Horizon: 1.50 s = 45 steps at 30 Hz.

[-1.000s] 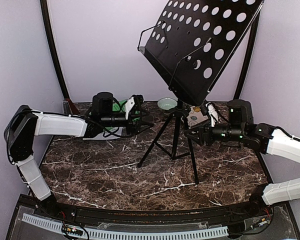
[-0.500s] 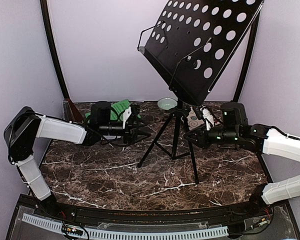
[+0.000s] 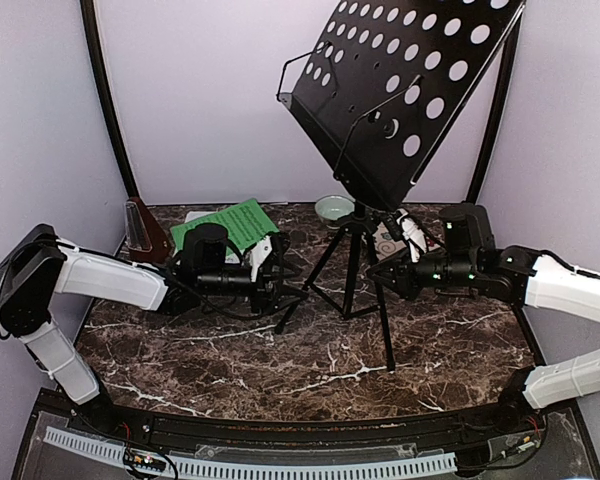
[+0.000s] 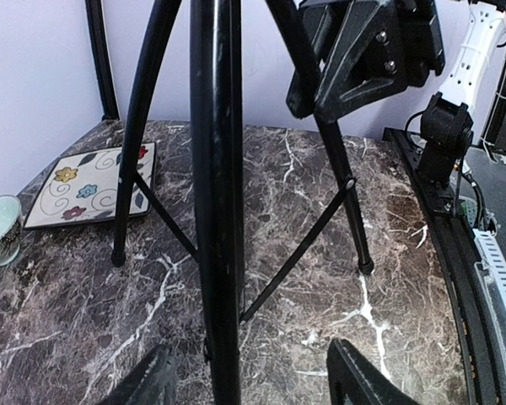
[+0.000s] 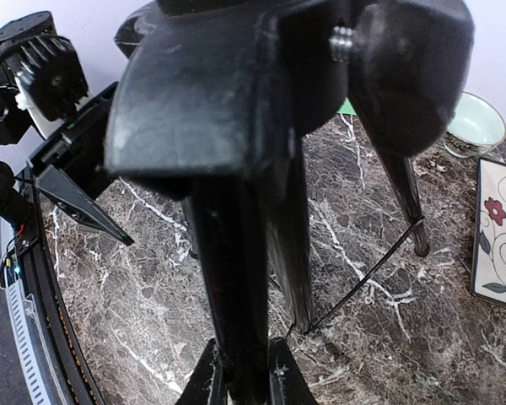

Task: Set up the instrument practice props

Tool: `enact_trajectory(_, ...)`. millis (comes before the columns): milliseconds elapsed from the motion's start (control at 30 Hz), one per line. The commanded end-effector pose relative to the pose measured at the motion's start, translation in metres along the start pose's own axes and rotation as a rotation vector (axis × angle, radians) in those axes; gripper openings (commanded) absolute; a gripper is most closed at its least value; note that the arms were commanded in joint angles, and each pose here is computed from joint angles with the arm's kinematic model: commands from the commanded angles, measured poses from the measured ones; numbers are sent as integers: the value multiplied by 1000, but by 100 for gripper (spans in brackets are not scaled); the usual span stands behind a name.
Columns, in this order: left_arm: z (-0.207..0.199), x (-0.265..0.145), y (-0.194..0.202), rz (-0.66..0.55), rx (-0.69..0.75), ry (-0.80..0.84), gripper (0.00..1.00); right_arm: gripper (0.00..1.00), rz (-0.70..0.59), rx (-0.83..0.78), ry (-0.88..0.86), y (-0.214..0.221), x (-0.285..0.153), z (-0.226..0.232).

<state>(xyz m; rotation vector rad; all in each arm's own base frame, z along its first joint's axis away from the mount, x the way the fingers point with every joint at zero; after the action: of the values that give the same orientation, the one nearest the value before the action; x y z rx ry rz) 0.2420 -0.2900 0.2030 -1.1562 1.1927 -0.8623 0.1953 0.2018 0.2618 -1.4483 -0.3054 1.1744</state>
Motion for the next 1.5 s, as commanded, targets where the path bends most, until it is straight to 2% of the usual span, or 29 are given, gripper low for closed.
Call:
enact_trajectory(0, 6, 9, -1, 21, -24, -39, 62, 0, 24, 38, -3, -6, -4, 2)
enact_trajectory(200, 7, 16, 13, 76, -55, -71, 60, 0, 49, 22, -20, -5, -3, 3)
enact_trajectory(433, 4, 23, 20, 106, -69, -49, 46, 0, 57, 12, -48, -6, -2, 4)
enact_trajectory(600, 0, 20, 23, 115, -79, -45, 20, 0, 71, -12, -28, -10, -6, 4)
enact_trajectory(800, -9, 1, 27, 127, -95, -81, 0, 0, 116, -26, -11, -7, -11, 4)
enact_trajectory(1033, -20, -17, 34, 148, -125, -113, 0, 0, 191, -17, 8, 3, -19, 4)
enact_trajectory(1433, -38, -28, 51, 218, -133, -152, 0, 0, 274, 23, -84, 20, -19, 11)
enact_trajectory(1467, -39, -27, 51, 220, -132, -151, 0, 5, 254, 16, -74, 16, -19, 11)
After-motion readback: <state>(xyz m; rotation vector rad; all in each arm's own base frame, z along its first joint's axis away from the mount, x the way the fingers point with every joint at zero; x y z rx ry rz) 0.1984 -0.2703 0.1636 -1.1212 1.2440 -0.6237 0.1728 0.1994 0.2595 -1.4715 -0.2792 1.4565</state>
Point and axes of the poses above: each gripper's point midway between its finger pads, its own x axis out along the fingers, its own z axis along the line the jaws close on, y = z × x, the point moved 10 cm from there along -x, back along the fingers, and after that the axes turned 1 degree about -x, right-handed, at the moved point
